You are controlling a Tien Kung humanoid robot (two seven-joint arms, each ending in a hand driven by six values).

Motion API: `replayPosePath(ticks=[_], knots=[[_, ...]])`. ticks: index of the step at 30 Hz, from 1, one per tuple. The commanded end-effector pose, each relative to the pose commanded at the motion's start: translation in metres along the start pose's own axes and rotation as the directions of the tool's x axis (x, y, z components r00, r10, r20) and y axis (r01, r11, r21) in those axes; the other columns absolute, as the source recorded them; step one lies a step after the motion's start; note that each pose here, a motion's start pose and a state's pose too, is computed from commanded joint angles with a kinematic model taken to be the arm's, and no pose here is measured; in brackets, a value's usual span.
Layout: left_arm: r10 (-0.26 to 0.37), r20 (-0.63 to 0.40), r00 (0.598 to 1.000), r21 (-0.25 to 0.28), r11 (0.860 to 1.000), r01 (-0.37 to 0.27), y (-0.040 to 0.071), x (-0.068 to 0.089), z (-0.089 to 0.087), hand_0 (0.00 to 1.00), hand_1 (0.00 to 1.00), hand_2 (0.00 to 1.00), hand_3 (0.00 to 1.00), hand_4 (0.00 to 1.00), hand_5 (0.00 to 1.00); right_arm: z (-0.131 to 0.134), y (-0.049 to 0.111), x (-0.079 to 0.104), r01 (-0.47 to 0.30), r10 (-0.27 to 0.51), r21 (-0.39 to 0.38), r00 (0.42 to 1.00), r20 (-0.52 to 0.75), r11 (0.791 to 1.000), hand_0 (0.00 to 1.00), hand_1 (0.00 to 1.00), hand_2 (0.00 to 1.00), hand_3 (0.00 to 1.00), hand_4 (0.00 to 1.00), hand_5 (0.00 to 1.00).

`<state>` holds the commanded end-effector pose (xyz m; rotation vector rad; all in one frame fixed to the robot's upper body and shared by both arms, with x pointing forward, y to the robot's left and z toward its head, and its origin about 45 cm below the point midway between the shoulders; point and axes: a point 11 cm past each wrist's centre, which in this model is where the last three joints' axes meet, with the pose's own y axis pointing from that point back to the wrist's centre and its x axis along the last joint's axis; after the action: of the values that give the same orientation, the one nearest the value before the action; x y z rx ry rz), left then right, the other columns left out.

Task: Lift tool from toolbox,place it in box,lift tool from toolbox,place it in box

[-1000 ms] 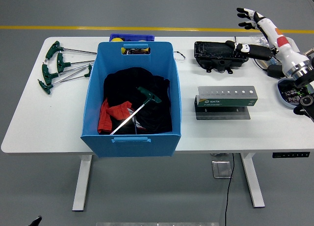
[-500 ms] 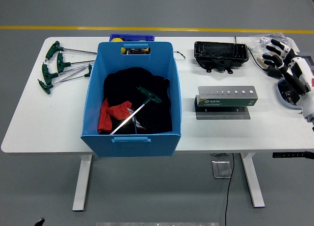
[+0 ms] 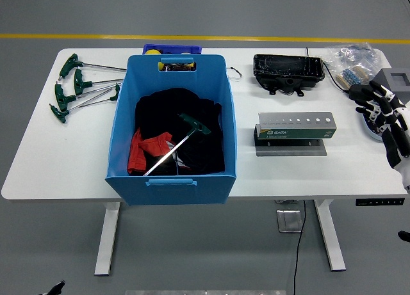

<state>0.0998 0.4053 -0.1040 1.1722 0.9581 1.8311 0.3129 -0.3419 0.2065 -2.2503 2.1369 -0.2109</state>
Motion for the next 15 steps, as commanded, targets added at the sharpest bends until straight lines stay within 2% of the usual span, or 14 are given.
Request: replayPosePath(ticks=[10, 12, 15], knots=[[0.012, 0.008, 1.0, 0.005, 1.0, -0.012, 0.0, 0.004, -0.003, 0.692, 0.688, 0.724, 0.677, 0.708, 0.596, 0.007, -0.001, -0.001, 0.01, -0.011, -0.019, 1.0, -0.027, 1.0, 0.821, 0.796, 0.846, 0.928, 0.998, 0.922], [0.015, 0.008, 1.0, 0.007, 1.0, -0.015, 0.0, 0.005, -0.005, 0.692, 0.688, 0.724, 0.677, 0.708, 0.596, 0.006, -0.004, -0.002, 0.018, -0.018, -0.018, 0.999, -0.035, 1.0, 0.821, 0.796, 0.846, 0.928, 0.998, 0.922], [0.014, 0.015, 1.0, 0.016, 1.0, -0.015, 0.0, 0.004, -0.008, 0.692, 0.688, 0.724, 0.686, 0.71, 0.604, 0.003, -0.016, -0.001, 0.035, -0.036, -0.012, 0.998, -0.06, 0.999, 0.829, 0.804, 0.848, 0.919, 0.998, 0.923]])
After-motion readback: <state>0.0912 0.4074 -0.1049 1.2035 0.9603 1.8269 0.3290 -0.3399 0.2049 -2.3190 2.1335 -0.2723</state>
